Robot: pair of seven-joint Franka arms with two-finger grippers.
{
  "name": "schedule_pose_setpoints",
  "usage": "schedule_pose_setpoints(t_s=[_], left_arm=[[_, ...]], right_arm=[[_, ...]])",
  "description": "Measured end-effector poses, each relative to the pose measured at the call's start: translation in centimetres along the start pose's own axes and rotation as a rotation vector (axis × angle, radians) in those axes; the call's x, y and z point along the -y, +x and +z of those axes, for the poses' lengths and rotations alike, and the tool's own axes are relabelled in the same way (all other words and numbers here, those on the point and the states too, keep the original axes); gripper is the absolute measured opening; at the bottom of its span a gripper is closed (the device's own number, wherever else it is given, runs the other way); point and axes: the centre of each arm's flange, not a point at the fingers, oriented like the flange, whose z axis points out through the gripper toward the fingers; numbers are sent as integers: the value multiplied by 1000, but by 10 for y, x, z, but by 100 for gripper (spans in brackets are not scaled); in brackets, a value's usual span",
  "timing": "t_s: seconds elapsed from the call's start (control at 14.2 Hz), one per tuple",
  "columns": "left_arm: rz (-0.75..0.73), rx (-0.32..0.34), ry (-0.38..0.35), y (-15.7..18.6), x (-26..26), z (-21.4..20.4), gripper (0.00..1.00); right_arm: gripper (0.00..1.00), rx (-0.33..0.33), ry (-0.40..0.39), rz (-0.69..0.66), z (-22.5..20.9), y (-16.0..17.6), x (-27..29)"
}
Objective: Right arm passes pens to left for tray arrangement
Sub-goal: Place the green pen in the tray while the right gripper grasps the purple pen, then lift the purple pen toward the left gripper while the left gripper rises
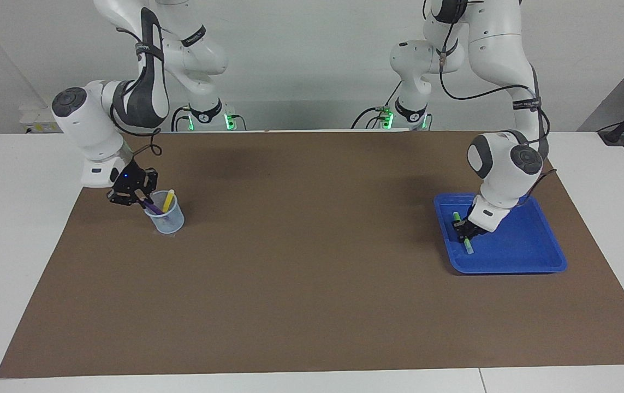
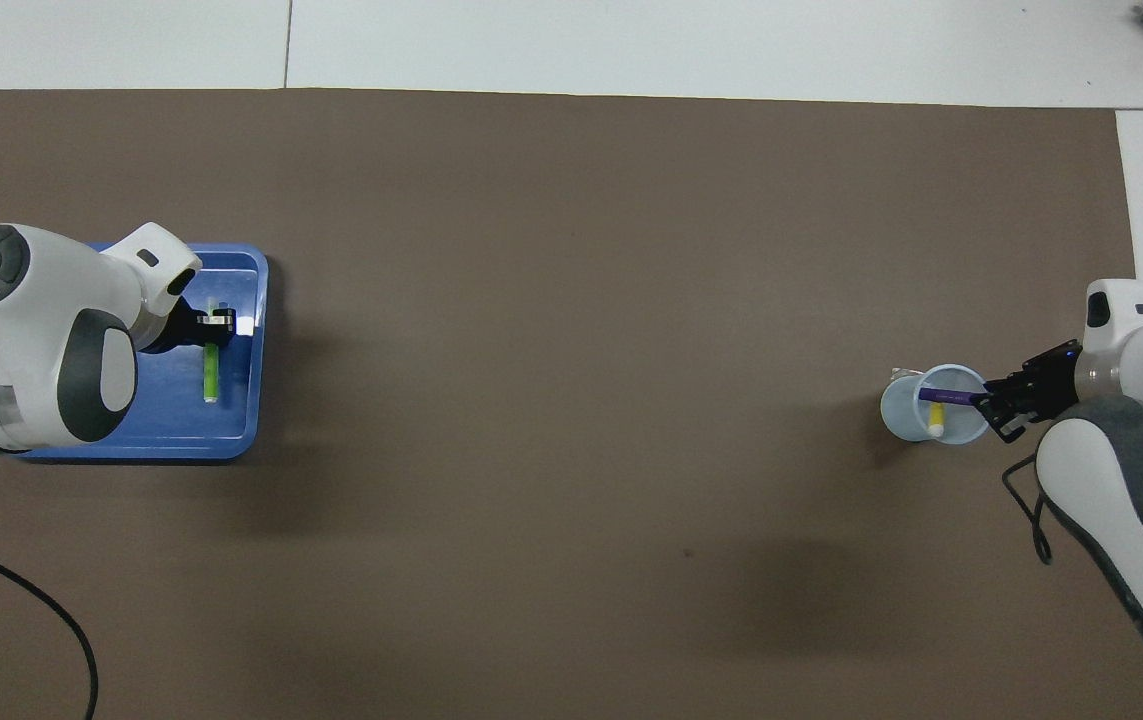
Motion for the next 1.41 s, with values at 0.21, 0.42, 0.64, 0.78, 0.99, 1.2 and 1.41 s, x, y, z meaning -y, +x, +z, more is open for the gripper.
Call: schedule_pose_setpoints(t_s=[0.21,0.42,0.64,0.78,0.99,1.2,1.41], left_arm=[[6,-7,0,0,-1,0,34],[13,-1,-2,-1,-5,4,67],[14,1,-2,-1,-6,4,70],[14,1,-3,-1,-6,3,70],[17,20,-4,2,-8,-5,70],[13,47,-11,10,-9,-26,70],[-6,79,-40,21,-11,-62,73]], right_arm=[[20,12,15,-1,0,0,1],[18,18,27,-14,-22,10,0],[18,21,37,-33,-59,25,-2],[18,31,60,-31,-85,31,-2],[18,39,94,37,-136,47,11],[18,-33,163,166,-169,78,43],[18,-97,248,351,-173,121,88]])
